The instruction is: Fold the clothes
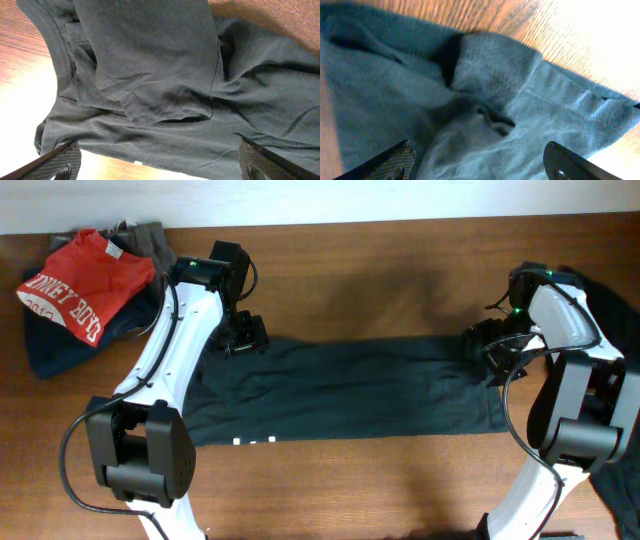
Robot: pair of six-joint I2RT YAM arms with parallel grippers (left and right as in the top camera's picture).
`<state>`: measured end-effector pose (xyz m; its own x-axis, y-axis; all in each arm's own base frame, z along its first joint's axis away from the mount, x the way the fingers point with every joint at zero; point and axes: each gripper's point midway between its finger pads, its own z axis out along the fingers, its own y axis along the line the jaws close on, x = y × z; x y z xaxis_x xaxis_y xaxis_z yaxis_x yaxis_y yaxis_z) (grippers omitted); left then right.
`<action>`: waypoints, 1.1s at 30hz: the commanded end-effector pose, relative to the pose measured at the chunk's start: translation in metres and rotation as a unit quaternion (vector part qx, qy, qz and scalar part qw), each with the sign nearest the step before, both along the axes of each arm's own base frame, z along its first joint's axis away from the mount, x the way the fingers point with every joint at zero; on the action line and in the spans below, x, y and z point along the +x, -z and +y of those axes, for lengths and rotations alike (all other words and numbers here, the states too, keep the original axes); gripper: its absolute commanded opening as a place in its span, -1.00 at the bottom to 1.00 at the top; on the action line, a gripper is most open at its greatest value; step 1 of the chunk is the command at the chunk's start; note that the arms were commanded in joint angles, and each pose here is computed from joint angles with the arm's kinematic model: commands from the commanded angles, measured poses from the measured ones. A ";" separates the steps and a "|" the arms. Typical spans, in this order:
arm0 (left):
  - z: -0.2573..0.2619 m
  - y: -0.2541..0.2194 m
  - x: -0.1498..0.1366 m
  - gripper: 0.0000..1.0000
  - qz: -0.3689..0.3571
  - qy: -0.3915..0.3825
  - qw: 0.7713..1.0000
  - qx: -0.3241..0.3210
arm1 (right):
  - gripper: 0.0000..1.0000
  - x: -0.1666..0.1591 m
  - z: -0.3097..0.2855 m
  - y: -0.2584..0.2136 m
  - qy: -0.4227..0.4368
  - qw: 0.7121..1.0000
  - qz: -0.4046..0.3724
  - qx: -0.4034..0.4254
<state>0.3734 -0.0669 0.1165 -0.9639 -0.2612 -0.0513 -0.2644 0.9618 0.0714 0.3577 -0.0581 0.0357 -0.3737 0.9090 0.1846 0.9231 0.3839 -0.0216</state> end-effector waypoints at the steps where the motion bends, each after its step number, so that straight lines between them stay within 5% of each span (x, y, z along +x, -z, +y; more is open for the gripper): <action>1: 0.004 0.003 -0.001 0.98 0.006 0.001 1.000 0.008 | 0.70 -0.006 -0.019 0.008 0.013 0.998 0.018 -0.060; 11: 0.004 0.003 -0.001 0.98 0.006 0.001 1.000 0.008 | 0.22 -0.004 -0.022 0.011 0.015 0.998 0.012 -0.063; 18: 0.004 0.003 -0.001 0.98 0.006 0.001 1.000 0.009 | 0.10 -0.002 -0.023 0.011 0.015 0.998 0.008 -0.064; 33: 0.004 0.003 -0.001 0.98 0.006 0.001 1.000 0.009 | -0.93 -0.006 -0.022 0.010 0.013 0.998 0.016 -0.062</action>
<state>0.3729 -0.0669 0.1164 -0.9640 -0.2612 -0.0491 -0.2642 0.9618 0.0721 0.3569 -0.0758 0.0280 -0.3579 0.9294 0.0902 0.9290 0.3642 -0.0665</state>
